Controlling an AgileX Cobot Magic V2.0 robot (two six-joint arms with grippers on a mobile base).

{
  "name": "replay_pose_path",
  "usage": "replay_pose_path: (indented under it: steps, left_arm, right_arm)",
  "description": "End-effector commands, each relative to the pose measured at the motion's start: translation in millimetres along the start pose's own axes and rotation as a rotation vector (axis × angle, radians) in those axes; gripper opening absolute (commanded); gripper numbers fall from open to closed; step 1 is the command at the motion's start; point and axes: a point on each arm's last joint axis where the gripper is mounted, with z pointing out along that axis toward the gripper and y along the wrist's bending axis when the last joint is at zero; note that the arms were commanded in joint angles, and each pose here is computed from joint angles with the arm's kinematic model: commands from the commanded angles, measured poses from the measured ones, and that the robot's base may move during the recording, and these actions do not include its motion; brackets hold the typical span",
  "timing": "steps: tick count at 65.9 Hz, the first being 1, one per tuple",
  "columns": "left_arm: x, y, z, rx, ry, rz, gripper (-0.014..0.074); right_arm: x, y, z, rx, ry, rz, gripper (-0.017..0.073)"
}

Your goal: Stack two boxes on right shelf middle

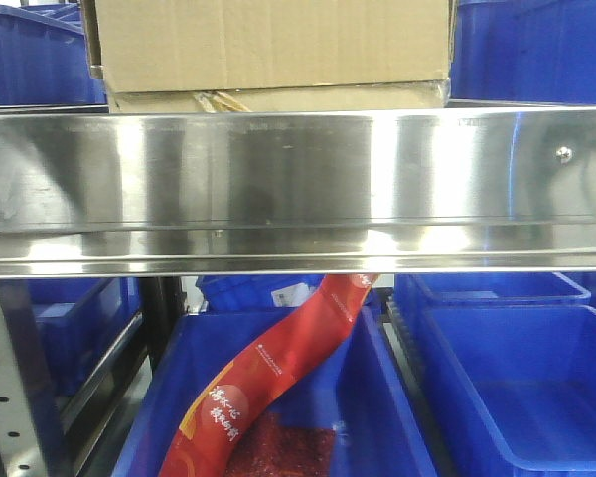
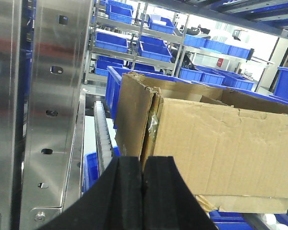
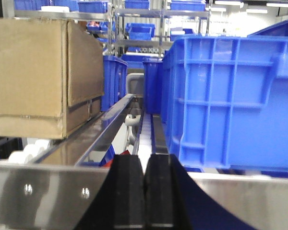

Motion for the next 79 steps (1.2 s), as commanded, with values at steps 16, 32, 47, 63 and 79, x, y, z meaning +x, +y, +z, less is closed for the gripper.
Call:
replay_pose_path:
  steps: [16, 32, 47, 63, 79]
  left_arm:
    - [-3, -0.4, -1, 0.007, -0.034, 0.005, -0.0111]
    - [-3, -0.4, -1, 0.007, -0.034, 0.005, -0.0111]
    - [-3, -0.4, -1, 0.007, -0.034, 0.005, -0.0111]
    - [-3, -0.4, -1, 0.007, -0.034, 0.005, -0.0111]
    - [-3, -0.5, -1, 0.008, -0.036, 0.005, -0.0111]
  right_arm:
    - [8, -0.4, 0, 0.009, -0.031, -0.007, -0.0162]
    - [12, -0.6, 0, 0.010, 0.011, -0.005, -0.0162]
    - [12, -0.6, 0, 0.010, 0.009, -0.005, -0.0162]
    - [12, -0.6, 0, 0.010, 0.009, -0.005, -0.0162]
    - [12, -0.6, 0, 0.010, 0.009, -0.005, -0.0162]
